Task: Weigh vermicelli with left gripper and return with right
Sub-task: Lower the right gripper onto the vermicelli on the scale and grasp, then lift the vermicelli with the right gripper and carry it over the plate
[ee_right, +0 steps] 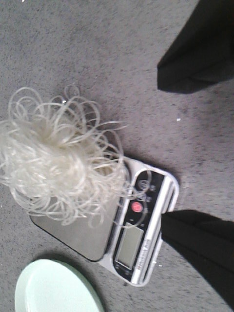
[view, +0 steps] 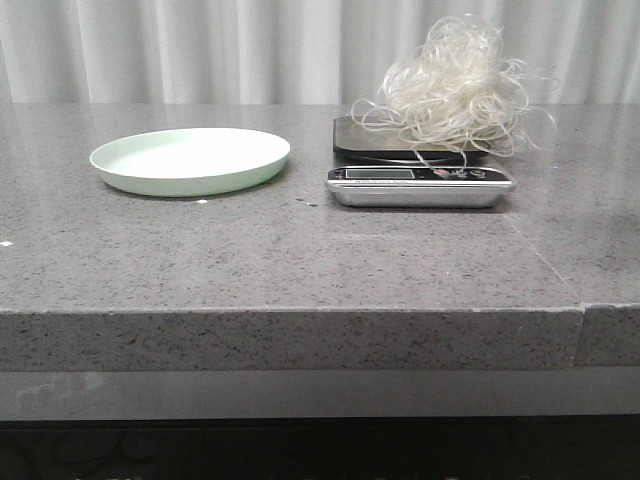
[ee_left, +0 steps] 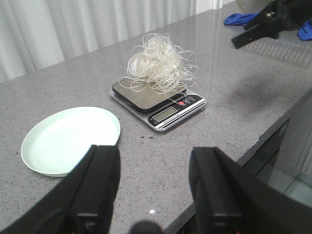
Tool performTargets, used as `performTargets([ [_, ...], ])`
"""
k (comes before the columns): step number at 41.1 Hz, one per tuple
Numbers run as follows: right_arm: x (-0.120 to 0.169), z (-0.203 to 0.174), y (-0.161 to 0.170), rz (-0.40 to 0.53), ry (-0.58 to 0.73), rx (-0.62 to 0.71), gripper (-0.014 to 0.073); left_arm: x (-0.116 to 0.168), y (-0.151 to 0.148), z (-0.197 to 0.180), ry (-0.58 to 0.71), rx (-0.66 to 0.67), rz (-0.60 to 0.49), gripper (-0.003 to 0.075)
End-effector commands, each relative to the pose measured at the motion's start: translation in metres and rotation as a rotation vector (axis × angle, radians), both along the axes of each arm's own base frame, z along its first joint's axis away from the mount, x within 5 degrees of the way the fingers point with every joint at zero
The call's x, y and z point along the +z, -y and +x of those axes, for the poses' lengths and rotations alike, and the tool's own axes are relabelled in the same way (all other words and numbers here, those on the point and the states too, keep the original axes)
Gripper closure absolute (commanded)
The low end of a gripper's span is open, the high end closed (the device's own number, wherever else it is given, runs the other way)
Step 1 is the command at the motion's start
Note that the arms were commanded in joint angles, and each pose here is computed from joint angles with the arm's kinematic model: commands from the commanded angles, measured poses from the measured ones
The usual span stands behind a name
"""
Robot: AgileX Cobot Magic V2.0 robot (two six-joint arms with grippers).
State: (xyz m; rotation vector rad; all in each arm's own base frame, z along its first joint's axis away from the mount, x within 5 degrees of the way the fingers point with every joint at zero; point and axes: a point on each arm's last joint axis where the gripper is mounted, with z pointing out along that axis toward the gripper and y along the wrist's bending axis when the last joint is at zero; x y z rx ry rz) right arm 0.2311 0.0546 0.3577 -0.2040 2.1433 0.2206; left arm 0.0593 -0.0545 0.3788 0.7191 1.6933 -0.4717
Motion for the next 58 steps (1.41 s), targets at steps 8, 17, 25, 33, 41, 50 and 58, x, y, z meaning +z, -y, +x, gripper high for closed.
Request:
performTargets([
  [8, 0.022, 0.064, -0.015, 0.06, 0.085, -0.011, -0.0001, 0.014, 0.0, 0.001, 0.065, 0.008, -0.072, 0.0321],
  [17, 0.014, 0.121, -0.028, 0.094, 0.056, -0.016, -0.0001, 0.014, 0.0, 0.001, 0.065, 0.008, -0.072, 0.0321],
  [25, -0.004, 0.159, -0.037, 0.088, 0.009, -0.014, -0.0001, 0.014, 0.0, 0.001, 0.065, 0.008, -0.072, 0.0321],
  [33, -0.012, 0.176, -0.041, 0.084, -0.013, -0.011, 0.0008, 0.014, 0.0, 0.001, 0.065, 0.008, -0.072, 0.0321],
  [41, -0.011, 0.176, -0.041, 0.083, -0.014, -0.009, 0.0195, 0.014, 0.0, 0.001, 0.066, 0.009, -0.071, 0.0321],
  [50, -0.013, 0.175, -0.041, 0.08, -0.033, -0.006, 0.0405, 0.015, 0.0, 0.001, 0.073, 0.011, -0.069, 0.0321],
  [58, -0.008, 0.171, -0.043, 0.078, -0.043, 0.006, 0.0442, 0.015, 0.0, 0.001, 0.076, 0.012, -0.07, 0.0321],
])
